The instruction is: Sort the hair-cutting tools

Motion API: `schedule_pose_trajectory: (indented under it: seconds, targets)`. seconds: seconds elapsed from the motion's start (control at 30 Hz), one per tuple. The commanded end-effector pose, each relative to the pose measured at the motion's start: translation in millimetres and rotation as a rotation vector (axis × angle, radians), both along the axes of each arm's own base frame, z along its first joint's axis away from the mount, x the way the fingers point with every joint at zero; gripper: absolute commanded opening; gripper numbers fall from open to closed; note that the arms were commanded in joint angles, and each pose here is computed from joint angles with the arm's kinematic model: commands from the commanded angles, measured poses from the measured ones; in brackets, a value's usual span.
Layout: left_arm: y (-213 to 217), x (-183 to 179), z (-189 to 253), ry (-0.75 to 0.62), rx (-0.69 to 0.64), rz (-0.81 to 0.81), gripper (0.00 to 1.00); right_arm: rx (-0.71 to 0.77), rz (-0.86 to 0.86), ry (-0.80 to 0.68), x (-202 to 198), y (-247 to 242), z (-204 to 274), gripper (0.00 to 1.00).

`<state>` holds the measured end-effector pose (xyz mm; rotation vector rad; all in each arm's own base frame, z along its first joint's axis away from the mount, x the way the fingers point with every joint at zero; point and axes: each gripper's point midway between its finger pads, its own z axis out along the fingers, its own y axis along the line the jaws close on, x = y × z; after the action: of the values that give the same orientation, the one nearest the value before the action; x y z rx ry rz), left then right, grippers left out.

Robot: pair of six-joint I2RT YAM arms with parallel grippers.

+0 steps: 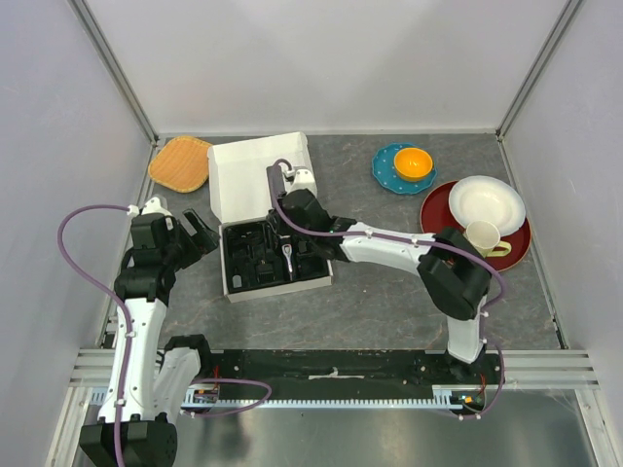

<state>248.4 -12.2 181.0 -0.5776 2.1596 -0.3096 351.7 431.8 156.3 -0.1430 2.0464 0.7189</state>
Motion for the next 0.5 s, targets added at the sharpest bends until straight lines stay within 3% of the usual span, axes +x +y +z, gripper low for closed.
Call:
schedule_pose_trajectory:
  seconds: [0.0,0.47]
  targets:
    - [1.2,5.7,4.2,-0.031,0.013,-0.011,0.94,0.058,-0.050,-0.106,23.4,18.4,23.2,0.06]
    - [1.3,6.4,4.0,-0.029,0.013,-0.011,0.94,-0.015,-0.027,-0.142,27.2,40.3,-18.5,0.08]
